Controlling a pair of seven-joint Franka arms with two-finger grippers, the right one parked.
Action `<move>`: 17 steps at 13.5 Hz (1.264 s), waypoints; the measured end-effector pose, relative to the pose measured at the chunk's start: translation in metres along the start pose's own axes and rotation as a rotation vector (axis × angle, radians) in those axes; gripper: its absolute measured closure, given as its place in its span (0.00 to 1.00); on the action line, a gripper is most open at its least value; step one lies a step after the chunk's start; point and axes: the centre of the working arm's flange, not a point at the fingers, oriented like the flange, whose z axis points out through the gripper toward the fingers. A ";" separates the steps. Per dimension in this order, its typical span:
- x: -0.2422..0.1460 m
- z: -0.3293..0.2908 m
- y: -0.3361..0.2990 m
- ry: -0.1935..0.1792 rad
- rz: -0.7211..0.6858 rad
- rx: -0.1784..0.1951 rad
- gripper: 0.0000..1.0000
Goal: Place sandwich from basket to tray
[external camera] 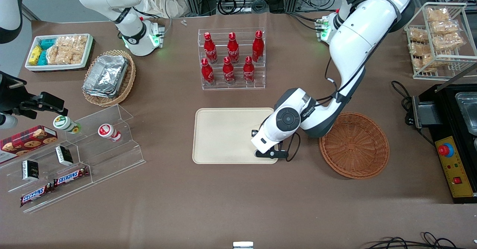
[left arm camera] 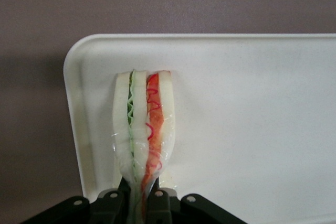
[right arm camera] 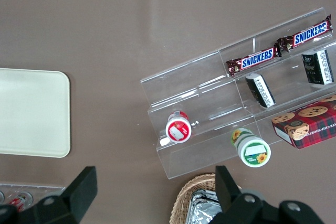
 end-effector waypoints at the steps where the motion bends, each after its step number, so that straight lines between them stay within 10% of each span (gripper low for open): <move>1: -0.001 0.000 0.001 0.000 0.002 0.001 0.78; 9: 0.007 -0.074 -0.005 0.051 -0.008 0.035 0.00; 17: -0.009 -0.283 -0.109 0.120 -0.095 0.146 0.00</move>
